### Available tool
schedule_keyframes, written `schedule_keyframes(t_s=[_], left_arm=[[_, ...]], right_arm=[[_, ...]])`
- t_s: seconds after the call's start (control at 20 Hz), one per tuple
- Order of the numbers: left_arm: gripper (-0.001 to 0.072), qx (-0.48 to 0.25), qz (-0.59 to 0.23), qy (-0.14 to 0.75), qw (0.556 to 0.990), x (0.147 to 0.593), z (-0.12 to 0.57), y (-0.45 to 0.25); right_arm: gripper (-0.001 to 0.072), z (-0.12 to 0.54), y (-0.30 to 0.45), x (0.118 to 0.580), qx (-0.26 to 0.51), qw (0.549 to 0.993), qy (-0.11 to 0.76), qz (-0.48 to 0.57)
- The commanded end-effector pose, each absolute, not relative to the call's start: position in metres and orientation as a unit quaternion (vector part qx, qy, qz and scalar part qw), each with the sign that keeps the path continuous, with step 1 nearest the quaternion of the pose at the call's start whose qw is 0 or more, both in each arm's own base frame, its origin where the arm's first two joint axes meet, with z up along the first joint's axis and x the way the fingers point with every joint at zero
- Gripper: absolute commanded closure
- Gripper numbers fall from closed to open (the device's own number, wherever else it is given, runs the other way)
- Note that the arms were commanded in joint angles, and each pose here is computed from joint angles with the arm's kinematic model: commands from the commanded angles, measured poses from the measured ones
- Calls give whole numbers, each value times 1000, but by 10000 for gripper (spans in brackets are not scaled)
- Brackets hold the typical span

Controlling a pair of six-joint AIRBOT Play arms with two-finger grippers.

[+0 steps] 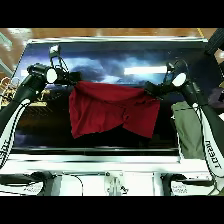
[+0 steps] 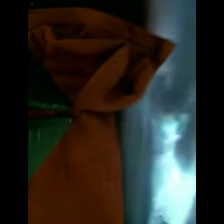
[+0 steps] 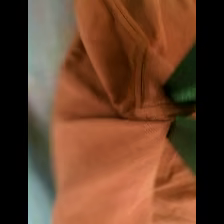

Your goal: Fold the shirts.

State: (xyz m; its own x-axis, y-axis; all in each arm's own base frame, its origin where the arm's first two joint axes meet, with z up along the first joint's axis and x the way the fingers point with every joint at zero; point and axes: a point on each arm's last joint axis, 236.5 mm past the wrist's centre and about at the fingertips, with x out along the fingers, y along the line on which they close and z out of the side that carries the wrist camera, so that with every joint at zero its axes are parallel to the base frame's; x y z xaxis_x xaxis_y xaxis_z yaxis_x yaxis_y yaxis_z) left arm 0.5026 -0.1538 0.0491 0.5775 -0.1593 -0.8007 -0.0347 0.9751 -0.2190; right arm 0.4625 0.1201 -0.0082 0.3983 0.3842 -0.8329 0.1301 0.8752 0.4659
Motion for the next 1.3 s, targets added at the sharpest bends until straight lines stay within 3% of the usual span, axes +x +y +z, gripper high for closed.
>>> schedule_keyframes(t_s=[0.0,0.05,0.25,0.4,0.5,0.55,0.6,0.85,1.0,1.25], left_arm=[[255,-74,-39,533,842,476,30,-141],[216,-71,-26,551,831,469,37,-125],[217,-37,-41,629,775,419,64,-63],[218,-132,-111,691,702,365,56,-75],[212,-182,-131,704,673,339,38,-86],[148,-190,-124,709,668,327,24,-87],[143,-198,-116,712,664,314,11,-88],[143,-221,-83,712,662,279,-44,-86],[143,-246,-107,718,643,267,-67,-110],[144,-230,-99,725,641,267,-93,-111]], right_arm=[[78,-7,123,466,253,790,550,99],[70,10,110,466,234,795,549,111],[70,58,7,440,143,802,578,50],[70,55,-31,396,132,761,633,51],[70,50,-27,389,184,747,635,71],[70,47,-20,387,203,741,635,86],[71,43,-14,384,207,735,638,98],[70,15,-2,376,209,722,651,108],[71,8,-4,377,211,724,649,101],[70,8,-5,379,211,728,645,99]])
